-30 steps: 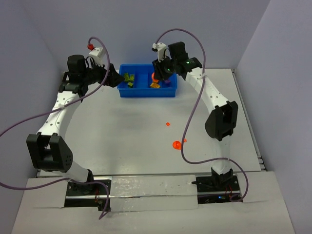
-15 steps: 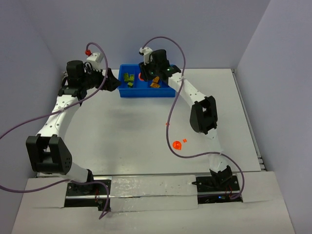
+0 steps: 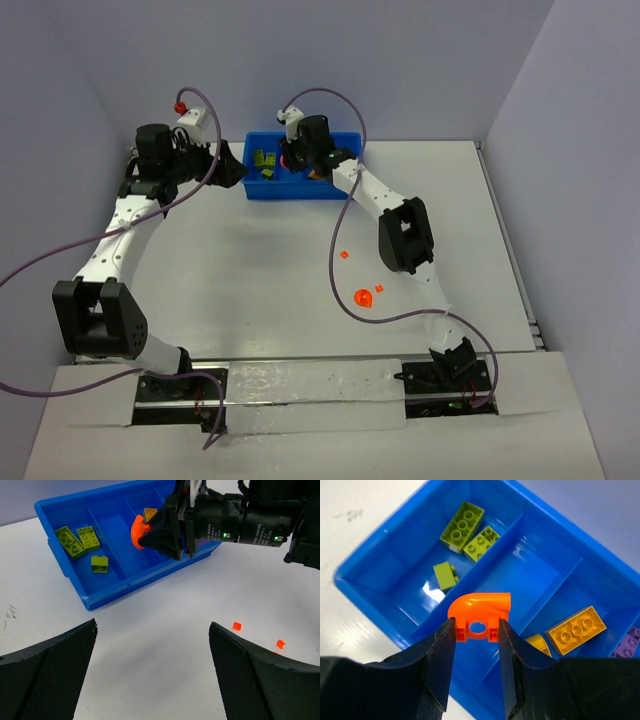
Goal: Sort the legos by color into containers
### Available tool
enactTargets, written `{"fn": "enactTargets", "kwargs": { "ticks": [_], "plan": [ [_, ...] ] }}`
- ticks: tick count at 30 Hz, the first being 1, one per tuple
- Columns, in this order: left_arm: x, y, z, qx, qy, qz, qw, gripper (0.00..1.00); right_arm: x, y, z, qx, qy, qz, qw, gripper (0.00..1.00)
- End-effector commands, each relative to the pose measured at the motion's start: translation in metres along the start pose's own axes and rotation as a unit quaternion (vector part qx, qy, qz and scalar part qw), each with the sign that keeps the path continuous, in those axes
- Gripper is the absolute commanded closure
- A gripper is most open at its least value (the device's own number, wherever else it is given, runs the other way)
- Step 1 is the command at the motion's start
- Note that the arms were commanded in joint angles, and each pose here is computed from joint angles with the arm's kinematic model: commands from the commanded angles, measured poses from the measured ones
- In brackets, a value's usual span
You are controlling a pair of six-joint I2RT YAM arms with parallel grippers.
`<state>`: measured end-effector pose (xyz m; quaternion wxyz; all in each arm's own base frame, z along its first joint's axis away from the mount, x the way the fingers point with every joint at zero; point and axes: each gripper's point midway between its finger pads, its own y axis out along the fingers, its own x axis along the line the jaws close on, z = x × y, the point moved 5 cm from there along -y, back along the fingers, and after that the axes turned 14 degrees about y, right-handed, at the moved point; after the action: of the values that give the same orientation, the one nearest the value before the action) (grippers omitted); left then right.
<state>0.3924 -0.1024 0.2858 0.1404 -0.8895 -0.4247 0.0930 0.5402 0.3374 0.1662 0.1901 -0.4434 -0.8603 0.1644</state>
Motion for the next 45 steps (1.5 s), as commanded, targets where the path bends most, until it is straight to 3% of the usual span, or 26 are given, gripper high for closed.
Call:
{"fn": "enactTargets", "kwargs": {
  "ticks": [1,8,11,14,18,20,24,26,27,31,32,34,41,45],
  "plan": [
    [-0.001,-0.014,-0.024,-0.026,0.023,-0.01,0.999,0.01,-0.002,0.005,-0.014,-0.033,-0.016,0.009,0.999,0.7],
    [-0.004,-0.017,-0.025,-0.028,0.026,-0.002,0.999,0.01,-0.002,0.007,-0.01,-0.031,-0.022,0.019,0.999,0.21],
    [-0.007,-0.018,-0.023,-0.028,0.024,0.003,0.999,0.01,0.003,0.002,-0.016,-0.036,-0.026,0.013,0.999,0.13],
    [-0.012,-0.019,-0.024,-0.036,0.024,0.021,0.999,0.01,0.01,-0.012,-0.036,-0.055,-0.018,0.003,0.998,0.12],
    [-0.027,-0.019,-0.027,-0.061,0.035,0.075,0.995,0.01,0.017,-0.067,-0.092,-0.11,0.024,-0.009,0.994,0.11],
    [-0.035,-0.01,-0.022,-0.053,0.047,0.11,0.991,0.01,0.007,-0.11,-0.12,-0.134,0.057,-0.009,0.989,0.1],
    [-0.078,0.019,-0.002,-0.023,0.129,0.209,0.969,0.03,-0.046,-0.177,-0.121,-0.122,0.108,0.02,0.986,0.04],
    [-0.102,0.032,0.01,-0.005,0.169,0.251,0.953,0.03,-0.069,-0.208,-0.115,-0.112,0.113,0.04,0.986,0.0],
    [-0.123,0.04,0.02,0.005,0.198,0.289,0.937,0.03,-0.082,-0.239,-0.11,-0.103,0.114,0.058,0.986,0.0],
    [-0.197,0.055,0.052,0.032,0.265,0.418,0.868,0.04,-0.124,-0.282,-0.059,-0.051,0.119,0.104,0.986,0.0],
    [-0.197,0.059,0.054,0.034,0.27,0.422,0.865,0.04,-0.13,-0.29,-0.053,-0.046,0.126,0.11,0.985,0.0],
    [-0.236,0.077,0.063,0.058,0.279,0.455,0.844,0.05,-0.142,-0.31,-0.033,-0.025,0.134,0.131,0.982,0.0],
    [-0.283,0.079,0.103,0.077,0.324,0.422,0.843,0.05,-0.147,-0.346,0.014,-0.014,0.141,0.162,0.977,0.0],
    [-0.303,0.068,0.128,0.101,0.326,0.443,0.829,0.06,-0.147,-0.366,0.034,-0.015,0.146,0.171,0.974,0.0]
  ]
}}
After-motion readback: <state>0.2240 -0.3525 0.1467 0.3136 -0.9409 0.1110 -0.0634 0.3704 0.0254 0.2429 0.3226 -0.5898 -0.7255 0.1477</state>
